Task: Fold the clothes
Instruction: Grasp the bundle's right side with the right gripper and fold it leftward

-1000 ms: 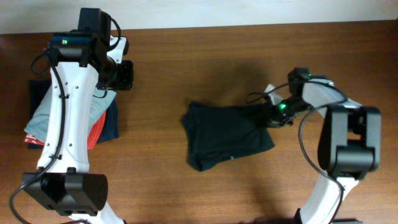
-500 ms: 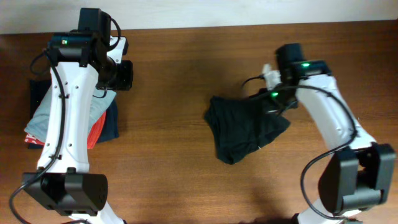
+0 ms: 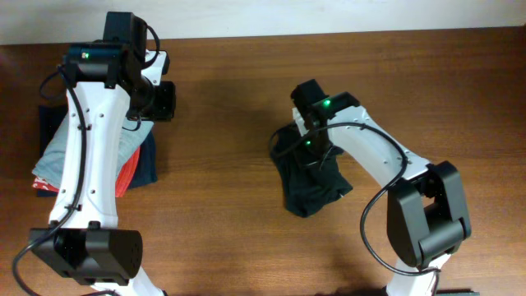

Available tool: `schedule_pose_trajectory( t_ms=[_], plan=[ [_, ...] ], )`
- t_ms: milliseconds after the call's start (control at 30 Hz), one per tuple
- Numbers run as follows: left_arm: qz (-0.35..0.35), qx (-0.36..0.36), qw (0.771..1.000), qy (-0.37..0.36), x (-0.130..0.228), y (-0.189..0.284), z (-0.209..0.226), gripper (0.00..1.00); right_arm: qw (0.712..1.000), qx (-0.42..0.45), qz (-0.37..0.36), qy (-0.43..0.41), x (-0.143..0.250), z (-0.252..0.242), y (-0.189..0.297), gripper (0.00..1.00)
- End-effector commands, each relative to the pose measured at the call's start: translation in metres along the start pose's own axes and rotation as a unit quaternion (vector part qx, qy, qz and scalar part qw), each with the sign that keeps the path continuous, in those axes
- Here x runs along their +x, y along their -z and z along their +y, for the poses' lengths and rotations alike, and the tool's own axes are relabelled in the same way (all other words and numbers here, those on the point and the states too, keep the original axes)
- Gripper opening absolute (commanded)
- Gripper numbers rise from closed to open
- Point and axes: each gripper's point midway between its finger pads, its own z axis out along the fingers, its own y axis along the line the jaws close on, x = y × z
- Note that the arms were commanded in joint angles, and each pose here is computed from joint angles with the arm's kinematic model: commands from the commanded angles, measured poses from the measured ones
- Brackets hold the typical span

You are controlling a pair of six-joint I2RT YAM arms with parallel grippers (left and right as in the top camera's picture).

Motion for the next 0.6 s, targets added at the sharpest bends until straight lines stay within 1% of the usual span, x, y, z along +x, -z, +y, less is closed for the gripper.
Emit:
schedule_pose_trajectory(
  t_ms=[0,167,300,400,467,567],
  plan=[
    [-0.011,-0.004,1.000,0.004,-0.002,0.008,0.002,0.35,1.000,0.002,-0.006,0.013,0.000,0.018,0.001,0.04],
    [-0.011,-0.004,1.000,0.004,-0.001,0.008,0.002,0.35,1.000,0.006,-0.006,0.024,0.002,0.028,0.000,0.04],
    [-0.011,-0.004,1.000,0.004,-0.001,0.008,0.002,0.35,0.999,0.049,-0.007,0.005,0.003,0.012,0.004,0.04],
    [-0.011,-0.004,1.000,0.004,-0.001,0.008,0.002,0.35,0.997,0.080,-0.015,0.006,0.004,0.002,0.018,0.04],
    [-0.012,-0.004,1.000,0.004,-0.002,0.008,0.002,0.35,0.996,0.080,-0.024,0.009,0.004,0.005,0.036,0.04],
    [-0.013,-0.004,1.000,0.004,-0.003,0.008,0.002,0.35,0.996,0.079,-0.043,0.019,0.002,0.012,0.051,0.04]
  ],
)
